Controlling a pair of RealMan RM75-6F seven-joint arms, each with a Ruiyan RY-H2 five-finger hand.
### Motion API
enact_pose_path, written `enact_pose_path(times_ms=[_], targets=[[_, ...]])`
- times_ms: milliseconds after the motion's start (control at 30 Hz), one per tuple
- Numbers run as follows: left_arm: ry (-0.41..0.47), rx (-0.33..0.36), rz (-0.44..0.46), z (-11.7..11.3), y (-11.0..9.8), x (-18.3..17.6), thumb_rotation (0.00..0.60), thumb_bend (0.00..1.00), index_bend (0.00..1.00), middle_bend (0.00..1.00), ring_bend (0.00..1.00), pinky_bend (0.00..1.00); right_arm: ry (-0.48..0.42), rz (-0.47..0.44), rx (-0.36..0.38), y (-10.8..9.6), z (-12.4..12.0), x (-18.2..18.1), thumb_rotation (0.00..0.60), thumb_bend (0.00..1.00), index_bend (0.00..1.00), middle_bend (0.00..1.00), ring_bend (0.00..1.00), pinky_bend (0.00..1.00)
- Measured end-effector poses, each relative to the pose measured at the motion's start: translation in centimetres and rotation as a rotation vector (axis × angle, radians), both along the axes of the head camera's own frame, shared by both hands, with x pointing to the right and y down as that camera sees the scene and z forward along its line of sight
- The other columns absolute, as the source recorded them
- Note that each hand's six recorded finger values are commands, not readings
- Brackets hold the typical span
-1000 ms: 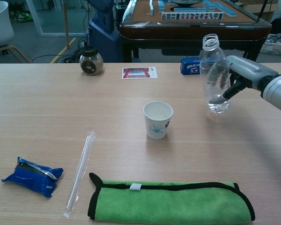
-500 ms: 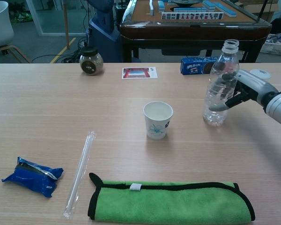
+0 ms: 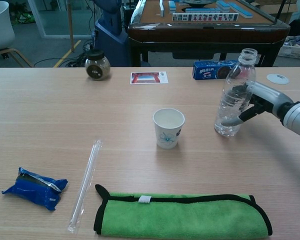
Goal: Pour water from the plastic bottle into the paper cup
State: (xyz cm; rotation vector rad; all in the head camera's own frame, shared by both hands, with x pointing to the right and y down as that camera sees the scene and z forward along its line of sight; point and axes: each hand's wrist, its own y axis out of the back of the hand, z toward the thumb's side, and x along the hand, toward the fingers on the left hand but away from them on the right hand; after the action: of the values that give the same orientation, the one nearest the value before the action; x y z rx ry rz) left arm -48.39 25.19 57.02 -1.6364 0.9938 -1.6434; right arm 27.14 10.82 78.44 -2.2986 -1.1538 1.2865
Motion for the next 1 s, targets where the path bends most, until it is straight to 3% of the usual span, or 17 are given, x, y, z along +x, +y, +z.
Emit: enact_pose_path(times_ms=[133, 667, 1000], targets=[[-0.003, -0.002, 0.0, 0.1, 0.0, 0.0, 0.6, 0.33, 0.28, 0.51, 0.48, 0.74, 0.016, -0.013, 0.007, -0.2, -0.4, 0.4, 0.6, 0.0, 0.23, 0.23, 0.18, 0.38], [-0.016, -0.012, 0.018, 0.5, 0.1, 0.4, 0.6, 0.33, 0.28, 0.51, 0.48, 0.74, 0.069, -0.039, 0.084, -0.8, -5.1, 2.9, 0.6, 0.0, 0.22, 0.21, 0.16, 0.36], [-0.02, -0.013, 0.041, 0.6, 0.3, 1.0, 0.6, 0.33, 0.28, 0.51, 0.48, 0.74, 0.278, -0.131, 0.159, 0.5, -10.8, 6.4, 0.6, 0.0, 0.22, 0.21, 0.16, 0.35]])
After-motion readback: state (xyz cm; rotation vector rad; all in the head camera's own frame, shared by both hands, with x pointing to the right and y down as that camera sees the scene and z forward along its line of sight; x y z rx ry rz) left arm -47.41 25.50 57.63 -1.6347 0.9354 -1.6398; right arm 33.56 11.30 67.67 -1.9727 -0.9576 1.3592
